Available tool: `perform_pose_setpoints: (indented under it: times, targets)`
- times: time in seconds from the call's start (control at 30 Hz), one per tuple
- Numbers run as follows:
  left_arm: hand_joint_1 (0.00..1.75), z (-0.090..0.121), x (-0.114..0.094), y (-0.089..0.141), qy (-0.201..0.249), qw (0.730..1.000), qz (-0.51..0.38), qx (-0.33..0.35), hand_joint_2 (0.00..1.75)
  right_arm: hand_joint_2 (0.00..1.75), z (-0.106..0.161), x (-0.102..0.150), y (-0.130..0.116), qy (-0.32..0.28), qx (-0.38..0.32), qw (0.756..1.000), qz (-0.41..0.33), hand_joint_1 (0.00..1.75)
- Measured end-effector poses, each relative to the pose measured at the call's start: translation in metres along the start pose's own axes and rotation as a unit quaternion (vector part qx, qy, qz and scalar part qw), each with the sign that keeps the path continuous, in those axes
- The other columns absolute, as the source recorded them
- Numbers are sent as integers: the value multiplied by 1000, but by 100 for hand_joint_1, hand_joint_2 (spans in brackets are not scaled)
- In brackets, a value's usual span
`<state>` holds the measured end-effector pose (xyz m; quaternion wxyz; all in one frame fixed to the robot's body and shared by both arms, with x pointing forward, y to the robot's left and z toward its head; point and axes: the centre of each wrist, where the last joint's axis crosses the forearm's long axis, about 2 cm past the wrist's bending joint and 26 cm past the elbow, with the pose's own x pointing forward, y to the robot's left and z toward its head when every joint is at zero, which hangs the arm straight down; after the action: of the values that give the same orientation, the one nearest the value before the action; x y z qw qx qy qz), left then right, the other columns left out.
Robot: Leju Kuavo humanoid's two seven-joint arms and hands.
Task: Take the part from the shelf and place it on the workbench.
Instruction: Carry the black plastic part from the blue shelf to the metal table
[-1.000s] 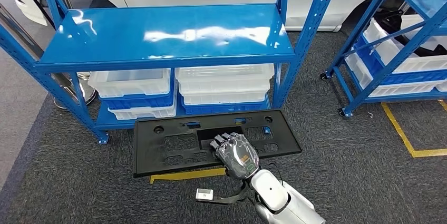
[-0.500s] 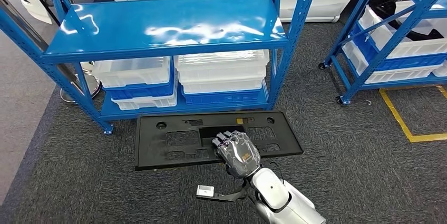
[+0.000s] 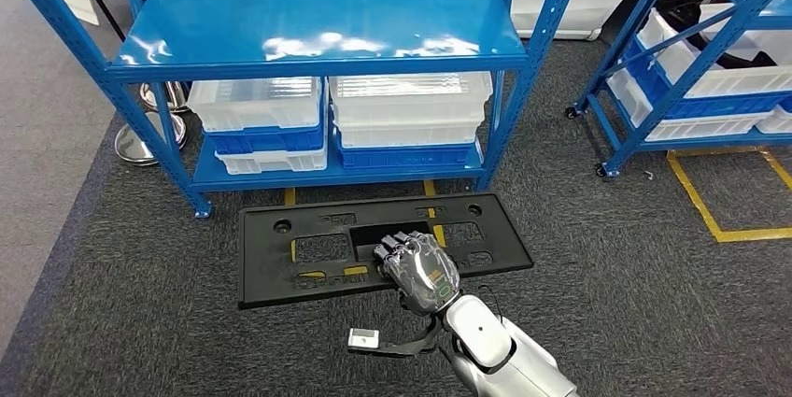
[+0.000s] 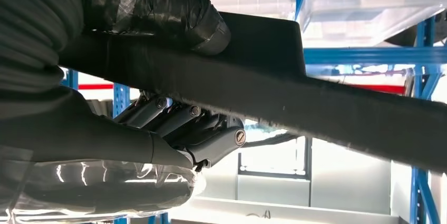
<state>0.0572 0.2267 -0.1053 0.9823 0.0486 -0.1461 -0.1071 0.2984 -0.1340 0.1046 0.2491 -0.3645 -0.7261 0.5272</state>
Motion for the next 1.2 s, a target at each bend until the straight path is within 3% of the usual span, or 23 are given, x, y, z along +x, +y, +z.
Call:
perform_pose_setpoints:
  times: [0.37, 1.2]
  targets:
    - [0, 0, -1, 0, 1, 1000, -6, 0, 175, 175, -16, 1, -7, 0, -8, 1000, -12, 175]
    - [0, 0, -3, 3, 5, 1000, -6, 3, 175, 175, -17, 5, -5, 6, 4, 999, -33, 175]
